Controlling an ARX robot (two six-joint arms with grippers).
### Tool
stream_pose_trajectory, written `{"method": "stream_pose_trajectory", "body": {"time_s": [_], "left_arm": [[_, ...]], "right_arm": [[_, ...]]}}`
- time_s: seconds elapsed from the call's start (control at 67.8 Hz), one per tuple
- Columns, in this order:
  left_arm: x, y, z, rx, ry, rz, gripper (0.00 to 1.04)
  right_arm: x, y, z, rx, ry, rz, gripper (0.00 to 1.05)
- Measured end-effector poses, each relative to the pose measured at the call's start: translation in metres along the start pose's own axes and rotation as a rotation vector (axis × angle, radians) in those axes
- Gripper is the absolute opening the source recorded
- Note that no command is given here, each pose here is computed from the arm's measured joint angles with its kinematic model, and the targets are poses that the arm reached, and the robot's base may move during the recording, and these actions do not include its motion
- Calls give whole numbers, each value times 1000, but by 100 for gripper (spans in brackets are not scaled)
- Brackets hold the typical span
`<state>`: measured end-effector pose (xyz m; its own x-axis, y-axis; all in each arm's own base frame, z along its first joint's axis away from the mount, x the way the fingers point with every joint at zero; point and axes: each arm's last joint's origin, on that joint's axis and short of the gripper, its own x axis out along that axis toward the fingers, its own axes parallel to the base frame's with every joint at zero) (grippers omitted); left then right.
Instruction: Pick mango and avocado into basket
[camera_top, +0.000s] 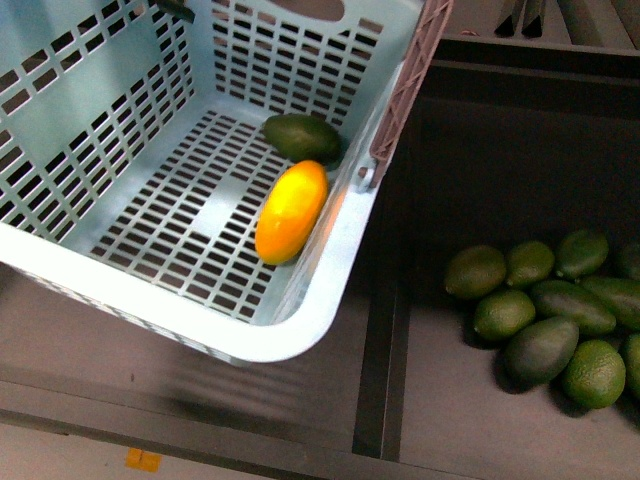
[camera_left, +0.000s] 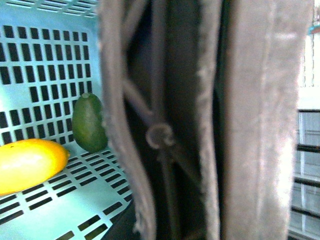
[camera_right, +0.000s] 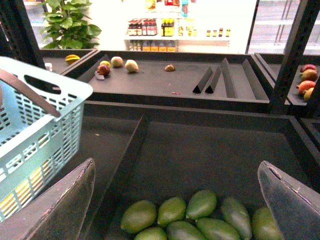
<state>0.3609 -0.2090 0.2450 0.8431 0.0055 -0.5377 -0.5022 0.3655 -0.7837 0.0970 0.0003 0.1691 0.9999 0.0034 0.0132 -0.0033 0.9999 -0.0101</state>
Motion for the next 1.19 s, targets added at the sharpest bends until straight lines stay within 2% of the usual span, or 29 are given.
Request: {"method": "stream_pose_trajectory", "body": {"time_s": [0.162,0.177,0.295,0.383,0.575,0.826,0.973,1.195], "left_arm": [[32,14,3,-15,13,23,13],[58,27,1,-43,41,53,13],[85,30,7,-54,121,30,13],[108,52,7,-56,154,89,13],[112,70,3,-67,151,128,13],[107,74,4,-72,160,141,14],[101,74,4,-66,153,148,40],[64,60,21,-103,42,90,84]], "right_arm": [[0,0,0,0,0,0,96],[0,0,0,0,0,0,96],[0,0,0,0,0,0,96],[0,0,0,0,-1,-2,96],[0,0,0,0,-1,0,96],[0,0,0,0,0,0,96],[0,0,0,0,-1,0,96],[0,0,0,0,-1,0,96]]}}
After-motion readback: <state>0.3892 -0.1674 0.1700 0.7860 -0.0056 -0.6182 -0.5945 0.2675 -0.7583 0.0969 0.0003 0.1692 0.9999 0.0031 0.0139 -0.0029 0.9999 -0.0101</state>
